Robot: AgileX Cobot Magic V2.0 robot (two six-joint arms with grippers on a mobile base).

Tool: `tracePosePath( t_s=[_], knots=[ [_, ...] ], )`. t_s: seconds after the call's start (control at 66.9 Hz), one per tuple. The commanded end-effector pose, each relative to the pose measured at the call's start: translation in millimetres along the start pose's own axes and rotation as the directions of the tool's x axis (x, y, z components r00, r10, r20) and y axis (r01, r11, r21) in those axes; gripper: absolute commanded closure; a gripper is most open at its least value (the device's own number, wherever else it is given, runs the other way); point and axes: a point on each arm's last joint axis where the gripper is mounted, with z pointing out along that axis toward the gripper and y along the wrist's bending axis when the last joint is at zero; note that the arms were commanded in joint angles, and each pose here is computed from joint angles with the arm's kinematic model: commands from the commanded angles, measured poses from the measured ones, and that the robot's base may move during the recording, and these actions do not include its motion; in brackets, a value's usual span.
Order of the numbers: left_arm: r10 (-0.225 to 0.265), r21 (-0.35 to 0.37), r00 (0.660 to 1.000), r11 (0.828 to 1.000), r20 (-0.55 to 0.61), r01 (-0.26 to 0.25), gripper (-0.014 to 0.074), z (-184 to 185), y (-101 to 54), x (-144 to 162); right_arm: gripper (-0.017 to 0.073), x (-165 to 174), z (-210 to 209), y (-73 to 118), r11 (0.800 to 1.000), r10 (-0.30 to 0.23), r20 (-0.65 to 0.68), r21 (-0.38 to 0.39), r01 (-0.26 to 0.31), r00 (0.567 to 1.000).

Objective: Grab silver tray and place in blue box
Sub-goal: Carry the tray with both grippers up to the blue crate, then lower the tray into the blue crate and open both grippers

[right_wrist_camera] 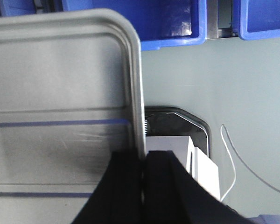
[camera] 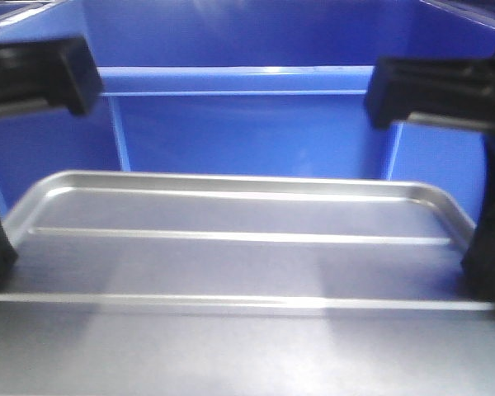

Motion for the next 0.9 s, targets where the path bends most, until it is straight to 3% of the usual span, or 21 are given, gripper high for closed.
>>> tracePosePath(
  t_s=[0.0, 0.165, 0.598, 0.778, 0.882],
  knots=[
    [-0.022, 0.007, 0.997, 1.000, 0.075, 0.022, 0.0603, -22, 4.2, -1, 0.0509, -4, -20, -3.7, 1.000, -0.002, 0.071, -0.018, 0.003, 0.997],
    [0.007, 0.003, 0.988, 1.000, 0.152, -0.007, 0.0603, -40, 3.4, -8, 0.0502, -7, -40, -4.1, 0.999, -0.034, 0.132, -0.023, 0.038, 0.991],
    [0.019, 0.109, 0.934, 0.992, 0.356, -0.062, 0.0603, -98, -14.1, -44, 0.0501, -43, -114, 16.2, 0.988, -0.068, 0.334, -0.111, 0.111, 0.940],
    [0.056, 0.110, 0.902, 0.987, 0.427, -0.114, 0.0602, -111, -26.7, -69, 0.0501, -57, -121, 35.7, 0.978, -0.119, 0.377, -0.118, 0.175, 0.919],
    [0.058, 0.121, 0.887, 0.985, 0.459, -0.127, 0.0602, -114, -35.9, -86, 0.0501, -69, -124, 48.3, 0.975, -0.113, 0.402, -0.133, 0.180, 0.908]
  ],
)
